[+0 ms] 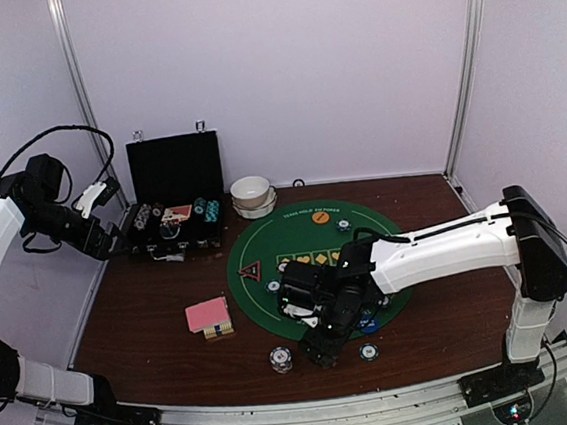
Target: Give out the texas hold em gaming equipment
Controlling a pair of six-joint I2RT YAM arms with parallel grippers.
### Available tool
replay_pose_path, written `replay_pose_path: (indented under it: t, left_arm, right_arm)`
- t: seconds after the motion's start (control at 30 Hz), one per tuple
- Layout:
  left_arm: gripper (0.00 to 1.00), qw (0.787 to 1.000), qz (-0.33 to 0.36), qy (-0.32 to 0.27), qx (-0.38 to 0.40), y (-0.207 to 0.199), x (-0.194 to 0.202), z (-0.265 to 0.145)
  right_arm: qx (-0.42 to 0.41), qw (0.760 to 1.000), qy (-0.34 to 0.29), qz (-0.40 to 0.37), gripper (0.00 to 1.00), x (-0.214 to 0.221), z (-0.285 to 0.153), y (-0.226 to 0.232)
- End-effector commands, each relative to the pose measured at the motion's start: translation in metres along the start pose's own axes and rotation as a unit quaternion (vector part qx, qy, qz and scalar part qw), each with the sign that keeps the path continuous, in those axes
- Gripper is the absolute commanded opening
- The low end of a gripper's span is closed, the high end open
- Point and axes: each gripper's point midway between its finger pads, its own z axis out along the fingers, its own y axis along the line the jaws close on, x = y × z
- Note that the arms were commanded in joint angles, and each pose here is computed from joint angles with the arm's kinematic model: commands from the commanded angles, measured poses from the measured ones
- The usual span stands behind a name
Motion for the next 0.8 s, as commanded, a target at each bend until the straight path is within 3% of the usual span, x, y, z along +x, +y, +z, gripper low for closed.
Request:
replay_pose_path:
  t: [0.0,0.77]
  left_arm:
    - [0.97,1.000,0.007,-0.018,-0.006,-0.002,-0.007,-0.011]
    - [0.98,1.000,0.009,-0.017,-0.008,-0.001,-0.007,-0.011]
  right_arm:
    - [-0.009,1.000,0.002,-0.002,0.79,-0.001,0.007,0.003]
    - [-0.006,1.000,0.025,-0.005,0.51,0.007,0.033,0.004]
